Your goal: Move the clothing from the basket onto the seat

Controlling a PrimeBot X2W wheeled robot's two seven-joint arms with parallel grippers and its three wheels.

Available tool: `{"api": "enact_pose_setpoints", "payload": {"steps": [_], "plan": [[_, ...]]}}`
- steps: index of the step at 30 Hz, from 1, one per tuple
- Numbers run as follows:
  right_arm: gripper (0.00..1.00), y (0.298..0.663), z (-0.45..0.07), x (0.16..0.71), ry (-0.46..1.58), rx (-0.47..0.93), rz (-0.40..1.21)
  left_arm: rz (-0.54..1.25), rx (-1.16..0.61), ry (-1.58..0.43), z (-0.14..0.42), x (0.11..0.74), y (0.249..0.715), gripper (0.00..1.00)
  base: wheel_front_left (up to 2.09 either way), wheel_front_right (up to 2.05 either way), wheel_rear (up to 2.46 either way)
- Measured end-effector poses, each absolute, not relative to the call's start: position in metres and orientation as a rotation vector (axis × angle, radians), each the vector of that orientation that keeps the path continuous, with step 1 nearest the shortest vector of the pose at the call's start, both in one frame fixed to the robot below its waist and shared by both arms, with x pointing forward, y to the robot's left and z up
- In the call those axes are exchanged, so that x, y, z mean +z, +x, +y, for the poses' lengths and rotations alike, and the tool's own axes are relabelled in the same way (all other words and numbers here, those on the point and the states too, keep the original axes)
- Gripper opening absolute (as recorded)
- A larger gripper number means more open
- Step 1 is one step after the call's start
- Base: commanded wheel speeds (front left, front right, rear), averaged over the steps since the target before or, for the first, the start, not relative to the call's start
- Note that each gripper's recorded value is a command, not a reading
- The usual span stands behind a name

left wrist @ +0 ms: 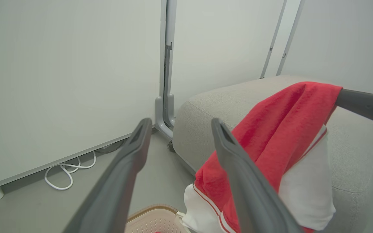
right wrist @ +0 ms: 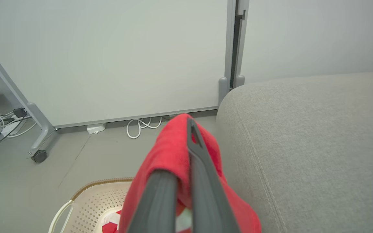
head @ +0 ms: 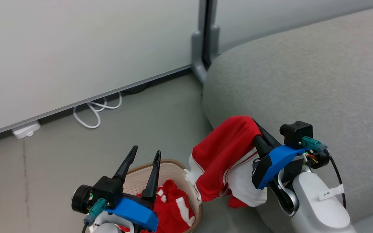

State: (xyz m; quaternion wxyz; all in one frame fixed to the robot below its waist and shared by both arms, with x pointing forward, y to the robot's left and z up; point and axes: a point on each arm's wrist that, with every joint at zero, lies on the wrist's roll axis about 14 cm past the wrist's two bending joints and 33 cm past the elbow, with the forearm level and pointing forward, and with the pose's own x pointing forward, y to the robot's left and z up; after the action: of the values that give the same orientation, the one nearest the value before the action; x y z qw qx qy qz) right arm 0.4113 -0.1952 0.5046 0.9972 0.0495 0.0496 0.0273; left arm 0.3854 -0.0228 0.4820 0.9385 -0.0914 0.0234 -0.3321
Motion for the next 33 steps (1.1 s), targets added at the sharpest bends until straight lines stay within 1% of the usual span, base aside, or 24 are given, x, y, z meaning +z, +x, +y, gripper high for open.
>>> {"api": "enact_pose_setpoints", "payload": {"steps": [9,17,20,33], "plan": [[0.00,0.381,-0.244,0.500,0.104,-0.087,0.105,0.078,-0.830,-0.188,-0.072,0.475,0.378,1.00,0.00,0.00,0.00],[0.00,0.350,-0.276,0.494,0.110,-0.191,0.115,0.093,-0.929,-0.187,-0.104,0.473,0.369,1.00,0.00,0.00,0.00],[0.00,0.343,-0.287,0.495,0.111,-0.228,0.112,0.102,-0.960,-0.188,-0.113,0.471,0.364,1.00,0.00,0.00,0.00],[0.00,0.343,-0.289,0.488,0.117,-0.238,0.130,0.109,-0.963,-0.189,-0.113,0.467,0.367,1.00,0.00,0.00,0.00]]}}
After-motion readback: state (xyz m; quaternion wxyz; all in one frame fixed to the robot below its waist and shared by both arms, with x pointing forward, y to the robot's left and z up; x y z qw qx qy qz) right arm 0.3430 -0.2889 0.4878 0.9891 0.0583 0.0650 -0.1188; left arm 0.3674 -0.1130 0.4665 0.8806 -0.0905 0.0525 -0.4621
